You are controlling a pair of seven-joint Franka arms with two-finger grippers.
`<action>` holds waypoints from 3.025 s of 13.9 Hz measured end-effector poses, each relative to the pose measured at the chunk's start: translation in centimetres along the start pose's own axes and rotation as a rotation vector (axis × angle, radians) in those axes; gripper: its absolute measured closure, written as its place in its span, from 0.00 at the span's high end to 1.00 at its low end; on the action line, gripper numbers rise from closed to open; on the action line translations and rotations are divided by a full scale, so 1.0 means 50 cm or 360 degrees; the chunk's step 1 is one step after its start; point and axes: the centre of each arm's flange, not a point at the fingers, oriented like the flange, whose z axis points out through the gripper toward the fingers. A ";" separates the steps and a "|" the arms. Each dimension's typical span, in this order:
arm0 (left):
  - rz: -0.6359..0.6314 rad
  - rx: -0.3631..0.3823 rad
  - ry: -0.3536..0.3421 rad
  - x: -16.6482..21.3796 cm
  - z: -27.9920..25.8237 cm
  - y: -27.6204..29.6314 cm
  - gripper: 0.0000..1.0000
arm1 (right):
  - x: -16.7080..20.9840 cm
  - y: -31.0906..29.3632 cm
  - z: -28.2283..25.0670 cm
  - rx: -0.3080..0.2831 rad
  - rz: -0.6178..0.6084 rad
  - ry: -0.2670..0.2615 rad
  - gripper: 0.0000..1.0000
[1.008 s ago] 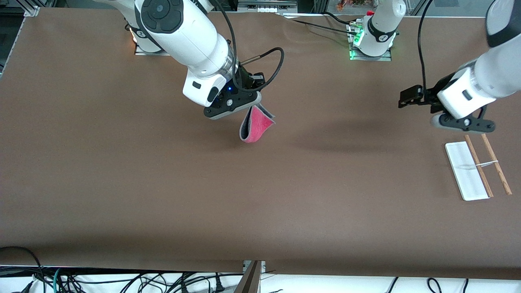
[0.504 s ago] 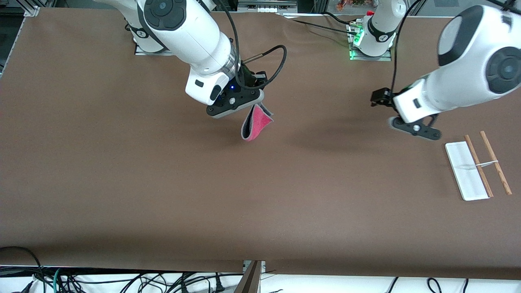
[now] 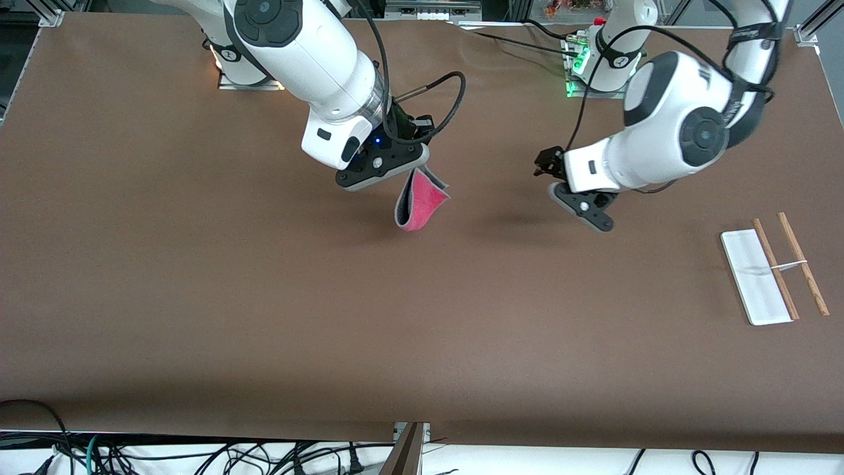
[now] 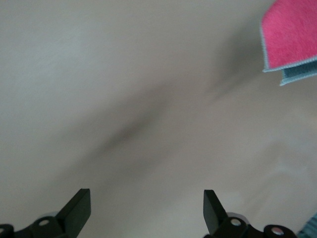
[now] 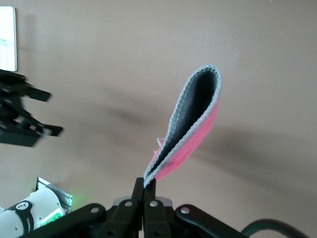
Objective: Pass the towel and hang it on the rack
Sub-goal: 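Move the left gripper toward the towel held by the right gripper, then grasp the hanging towel with the left gripper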
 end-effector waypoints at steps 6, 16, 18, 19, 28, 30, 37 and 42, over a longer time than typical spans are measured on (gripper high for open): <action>0.0502 0.0075 0.0136 0.007 0.152 0.171 1.00 | -0.004 -0.003 -0.013 0.0006 -0.0005 0.0013 0.02; 0.1124 0.0140 0.0372 0.020 0.186 0.309 1.00 | -0.004 -0.003 -0.013 0.0006 -0.0005 0.0013 0.02; 0.1208 0.0165 0.0408 0.027 0.190 0.298 1.00 | -0.004 -0.003 -0.013 0.0006 -0.0005 0.0013 0.02; 0.1239 0.0183 0.0442 0.033 0.192 0.291 1.00 | -0.004 -0.003 -0.013 0.0006 -0.0005 0.0013 0.02; 0.1219 0.0106 0.0547 0.050 0.228 0.252 1.00 | -0.004 -0.003 -0.013 0.0006 -0.0005 0.0013 0.02; 0.1194 0.0032 0.0611 0.050 0.226 0.231 1.00 | -0.004 -0.003 -0.013 0.0006 -0.0005 0.0013 0.02; 0.1203 -0.0043 0.0707 0.050 0.224 0.203 1.00 | -0.004 -0.003 -0.013 0.0006 -0.0005 0.0013 0.02; 0.1164 -0.0100 0.0820 0.057 0.208 0.187 1.00 | -0.004 -0.003 -0.013 0.0006 -0.0005 0.0013 0.02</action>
